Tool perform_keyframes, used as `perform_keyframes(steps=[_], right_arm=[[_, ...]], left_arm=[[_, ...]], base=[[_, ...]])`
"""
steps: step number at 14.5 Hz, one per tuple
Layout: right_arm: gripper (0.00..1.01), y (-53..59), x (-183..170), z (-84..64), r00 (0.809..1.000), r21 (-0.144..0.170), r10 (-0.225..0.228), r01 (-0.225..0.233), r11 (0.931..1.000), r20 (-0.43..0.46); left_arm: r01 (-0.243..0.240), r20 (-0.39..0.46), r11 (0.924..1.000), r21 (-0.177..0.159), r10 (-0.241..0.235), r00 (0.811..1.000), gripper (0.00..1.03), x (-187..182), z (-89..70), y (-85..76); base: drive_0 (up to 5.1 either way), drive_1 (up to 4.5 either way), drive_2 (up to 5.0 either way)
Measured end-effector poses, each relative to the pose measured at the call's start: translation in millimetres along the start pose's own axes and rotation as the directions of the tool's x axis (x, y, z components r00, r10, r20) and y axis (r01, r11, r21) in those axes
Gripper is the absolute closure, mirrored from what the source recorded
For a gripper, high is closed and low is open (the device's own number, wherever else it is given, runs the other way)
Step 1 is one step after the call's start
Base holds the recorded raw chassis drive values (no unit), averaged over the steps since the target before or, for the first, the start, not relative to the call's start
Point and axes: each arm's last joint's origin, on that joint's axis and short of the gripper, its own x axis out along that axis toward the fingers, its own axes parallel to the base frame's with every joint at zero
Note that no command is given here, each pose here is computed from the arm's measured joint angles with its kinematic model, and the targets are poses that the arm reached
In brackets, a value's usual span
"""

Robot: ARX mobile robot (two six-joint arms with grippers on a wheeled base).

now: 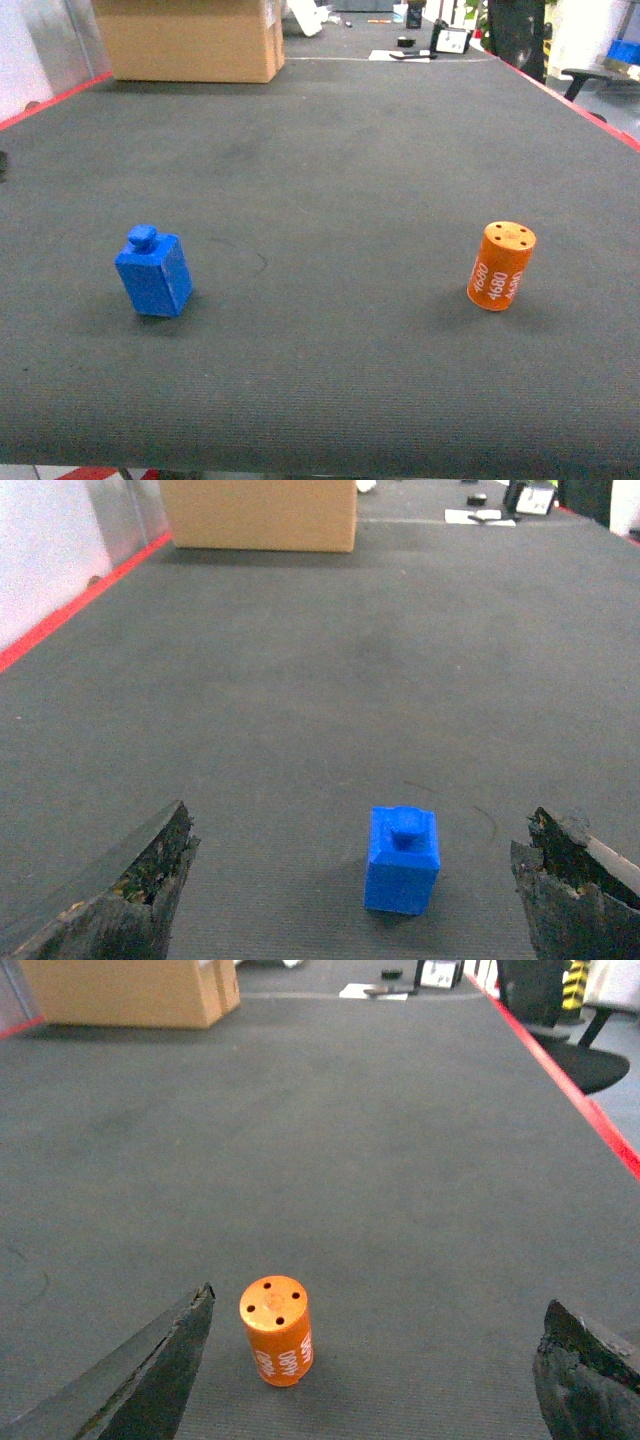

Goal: Sort blue parts and orange caps into right shelf containers

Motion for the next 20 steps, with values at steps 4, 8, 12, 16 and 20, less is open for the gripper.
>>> perform_keyframes(steps=[4, 8, 12, 16, 20], right_arm=[[0.03, 14.2, 69.3, -28.9, 0.984, -0.012, 0.005, -0.008, 0.9999, -0.176], [0.03, 23.7, 97.0, -42.5, 0.976, -0.024, 0.008, -0.014, 0.9996, -0.216], [0.03, 25.5, 114.7, -50.1, 0.972, -0.03, 0.005, -0.013, 0.9995, -0.235], [0.03, 25.8, 127.6, -62.9, 0.965, -0.032, 0.002, -0.011, 0.9994, -0.261], [0.03, 24.7, 137.8, -69.0, 0.962, -0.031, 0.001, -0.01, 0.9995, -0.273]], left_arm=[[0.055, -0.141, 0.9984, 0.016, -0.052, 0.989, 0.05, 54.4, -23.5, -15.2], [0.078, -0.183, 0.9968, 0.017, -0.073, 0.98, 0.05, 87.4, -30.8, -21.1], [0.093, -0.213, 0.9955, 0.015, -0.088, 0.973, 0.05, 105.8, -39.9, -23.8], [0.096, -0.244, 0.9953, 0.014, -0.09, 0.966, 0.05, 113.7, -51.7, -23.5], [0.1, -0.271, 0.9948, 0.015, -0.093, 0.958, 0.05, 120.3, -61.0, -24.7]], base=[[0.0, 0.0, 0.0], [0.0, 0.0, 0.0], [0.0, 0.0, 0.0], [0.0, 0.0, 0.0], [0.0, 0.0, 0.0]])
